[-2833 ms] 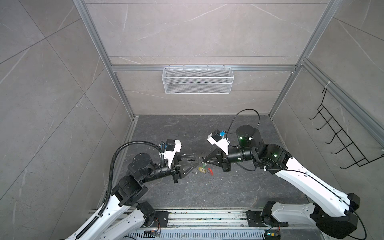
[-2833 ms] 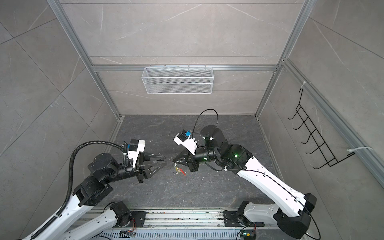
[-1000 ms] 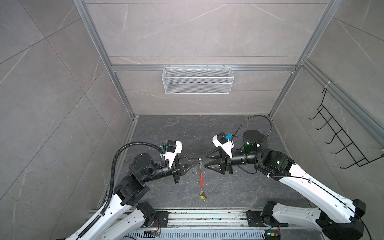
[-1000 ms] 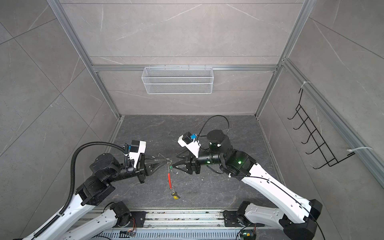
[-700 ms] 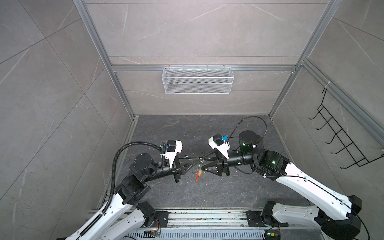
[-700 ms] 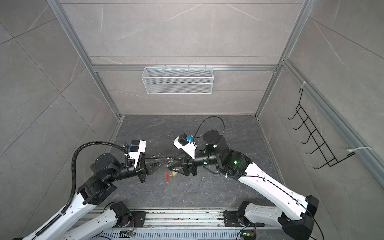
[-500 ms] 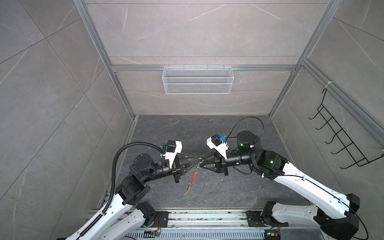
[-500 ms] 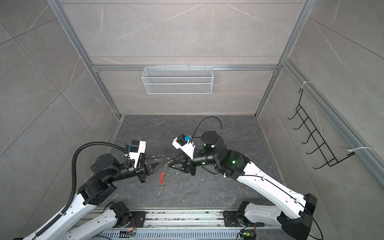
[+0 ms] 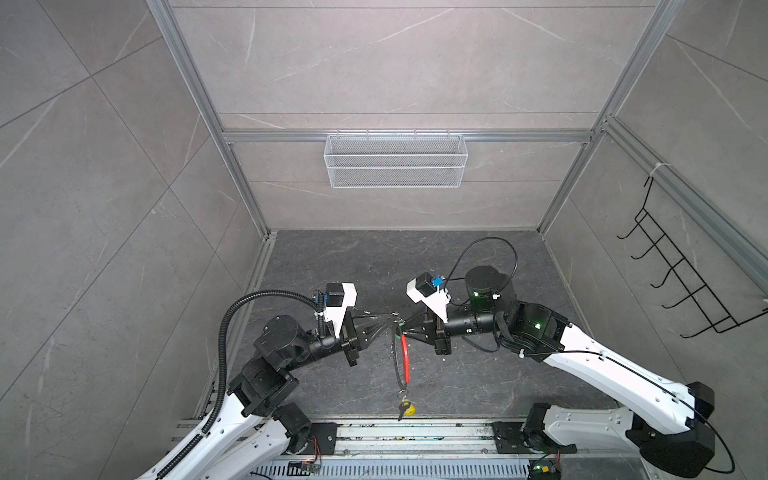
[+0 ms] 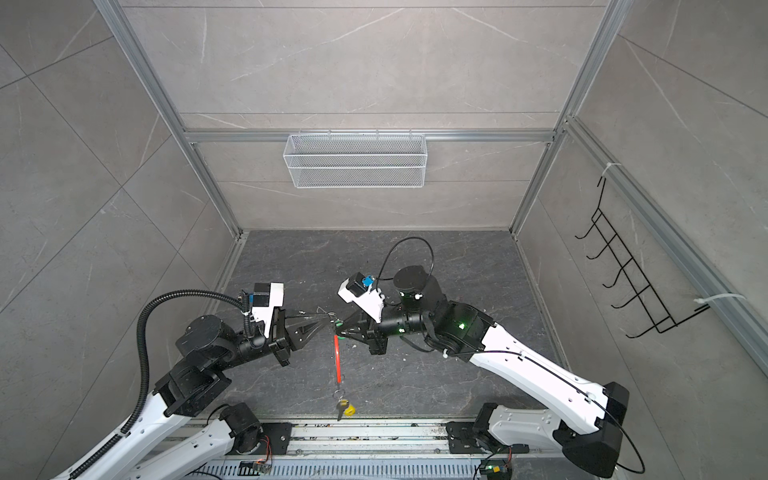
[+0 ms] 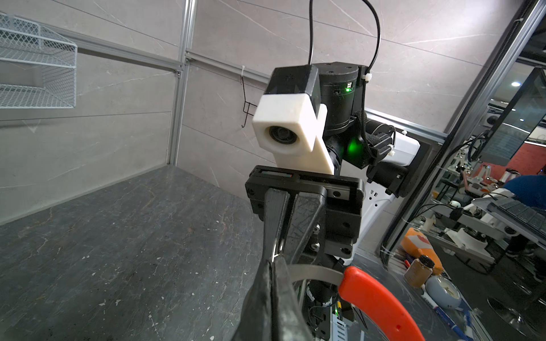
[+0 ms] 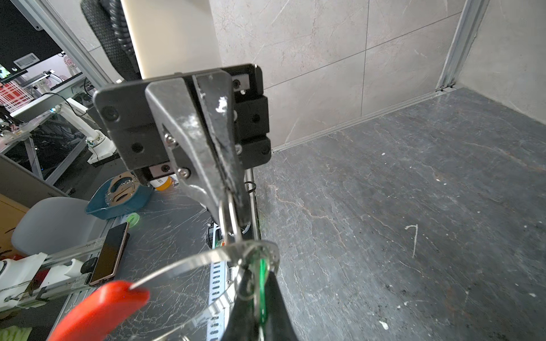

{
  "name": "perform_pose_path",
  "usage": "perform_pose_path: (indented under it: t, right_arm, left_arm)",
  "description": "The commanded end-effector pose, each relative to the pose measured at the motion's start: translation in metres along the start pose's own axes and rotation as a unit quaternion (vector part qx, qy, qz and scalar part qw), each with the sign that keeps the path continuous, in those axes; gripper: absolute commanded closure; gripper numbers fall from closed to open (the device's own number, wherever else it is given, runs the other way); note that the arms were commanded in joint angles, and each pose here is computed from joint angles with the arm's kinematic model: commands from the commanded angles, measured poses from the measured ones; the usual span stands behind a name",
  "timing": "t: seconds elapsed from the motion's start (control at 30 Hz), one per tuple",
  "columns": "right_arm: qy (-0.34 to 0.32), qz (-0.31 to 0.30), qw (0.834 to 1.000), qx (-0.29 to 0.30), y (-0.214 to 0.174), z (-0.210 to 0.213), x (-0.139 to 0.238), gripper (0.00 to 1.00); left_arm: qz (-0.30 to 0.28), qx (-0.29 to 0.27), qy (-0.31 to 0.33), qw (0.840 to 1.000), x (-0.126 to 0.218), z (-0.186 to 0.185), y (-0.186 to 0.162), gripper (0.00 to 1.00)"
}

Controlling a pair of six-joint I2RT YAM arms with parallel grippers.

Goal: Remove the keys from the keyring

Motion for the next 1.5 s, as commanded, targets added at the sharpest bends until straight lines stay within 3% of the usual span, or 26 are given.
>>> perform_pose_path:
  t: [0.0,0.27,0.5,0.63,0.73,0.97,1.17,1.47]
  right_arm:
    - [0.014,0.016,1.000,0.013,0.001,0.008,-0.010,1.00]
    - [0.040,0.029,0.999,0.014,-0.005,0.017,-0.029,1.00]
    - [0.002,0.044,0.999,0.014,-0.008,0.012,-0.021,0.98]
    - [-0.031,0.044,0.998,0.024,-0.004,0.011,-0.007,0.56]
    - [-0.062,0.037,0.997,0.036,0.001,0.011,0.010,0.46]
    - [-0.121,-0.018,0.991,0.060,0.026,0.011,0.052,0.43]
    - [-0.064,-0.058,0.996,0.026,0.043,0.000,0.040,0.44]
    - [-0.028,-0.067,0.997,0.002,0.040,-0.003,0.023,0.62]
  left_arm:
    - [-0.071,-0.016,-0.003,0.997,0.004,-0.007,0.024,1.00]
    - [-0.074,-0.008,-0.012,0.997,-0.002,-0.003,0.021,1.00]
    - [-0.054,-0.018,-0.027,0.998,-0.001,-0.007,0.015,1.00]
    - [-0.036,-0.028,-0.032,0.998,0.000,-0.011,0.014,1.00]
    - [-0.033,-0.031,-0.033,0.998,0.002,-0.012,0.013,1.00]
    - [-0.026,-0.034,-0.038,0.998,0.000,-0.013,0.013,1.00]
    - [-0.033,-0.034,-0.041,0.998,0.000,-0.014,0.014,1.00]
    - [-0.050,-0.037,-0.028,0.998,0.003,-0.011,0.017,1.00]
Point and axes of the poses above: each gripper's point midway between its finger pads, its own x axis back along the fingers, its own z axis along the line the jaws close on, y = z × x, the point moved 5 cm from there along x, back along the fingers, and after that the axes turned 13 degrees about x, right-handed, at the moved point
